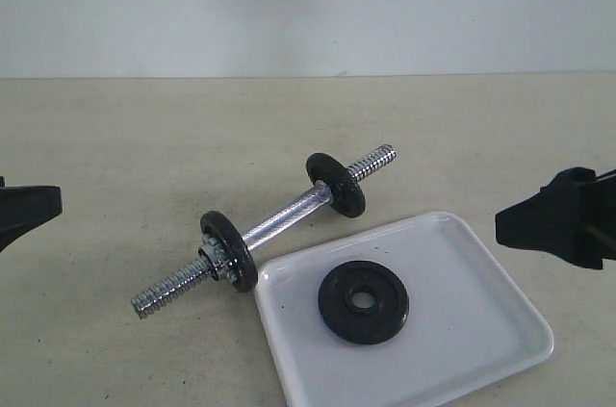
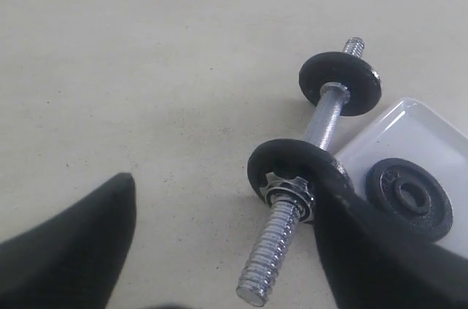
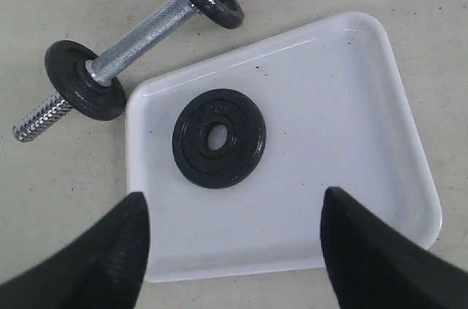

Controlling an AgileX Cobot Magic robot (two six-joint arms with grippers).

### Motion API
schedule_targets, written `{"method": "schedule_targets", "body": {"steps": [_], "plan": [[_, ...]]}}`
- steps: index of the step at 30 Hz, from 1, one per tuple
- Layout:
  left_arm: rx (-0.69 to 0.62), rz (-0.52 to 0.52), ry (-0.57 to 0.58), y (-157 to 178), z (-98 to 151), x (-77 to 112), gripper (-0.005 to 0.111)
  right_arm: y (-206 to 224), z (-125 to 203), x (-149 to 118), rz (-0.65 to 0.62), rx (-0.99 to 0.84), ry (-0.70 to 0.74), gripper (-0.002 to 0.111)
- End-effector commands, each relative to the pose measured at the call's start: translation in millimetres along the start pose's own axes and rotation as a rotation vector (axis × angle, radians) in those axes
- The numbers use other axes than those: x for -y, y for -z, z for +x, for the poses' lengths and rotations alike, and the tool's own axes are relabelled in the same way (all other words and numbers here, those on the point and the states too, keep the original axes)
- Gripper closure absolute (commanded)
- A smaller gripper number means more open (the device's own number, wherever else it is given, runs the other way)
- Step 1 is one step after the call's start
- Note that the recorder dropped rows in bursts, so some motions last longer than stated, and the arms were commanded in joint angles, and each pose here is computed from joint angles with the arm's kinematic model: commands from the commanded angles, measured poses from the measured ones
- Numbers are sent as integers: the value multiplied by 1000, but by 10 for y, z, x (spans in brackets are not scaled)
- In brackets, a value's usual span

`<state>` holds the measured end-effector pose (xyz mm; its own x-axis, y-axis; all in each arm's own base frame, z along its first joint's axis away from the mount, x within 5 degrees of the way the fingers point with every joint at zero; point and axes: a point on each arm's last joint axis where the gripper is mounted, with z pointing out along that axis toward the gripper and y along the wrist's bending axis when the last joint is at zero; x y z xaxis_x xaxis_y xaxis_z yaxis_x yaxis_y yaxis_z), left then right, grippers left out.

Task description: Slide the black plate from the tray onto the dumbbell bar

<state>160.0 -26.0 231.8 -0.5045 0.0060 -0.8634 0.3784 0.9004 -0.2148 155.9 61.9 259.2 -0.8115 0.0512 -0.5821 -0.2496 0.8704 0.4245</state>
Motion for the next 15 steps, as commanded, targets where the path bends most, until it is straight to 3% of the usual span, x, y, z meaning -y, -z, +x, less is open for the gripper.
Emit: {"method": "schedule_targets", "body": {"steps": [1,9,15], "plan": [[13,-5,28,-9,-2,-2,42,12,-18,-18,-10,11,-6,47],[14,-9,30,-9,-3,-5,42,12,-30,-35,-30,24,-32,47],[105,-32,55,-4,-84,-28,42,13,-36,-48,-44,31,-20,47]]}}
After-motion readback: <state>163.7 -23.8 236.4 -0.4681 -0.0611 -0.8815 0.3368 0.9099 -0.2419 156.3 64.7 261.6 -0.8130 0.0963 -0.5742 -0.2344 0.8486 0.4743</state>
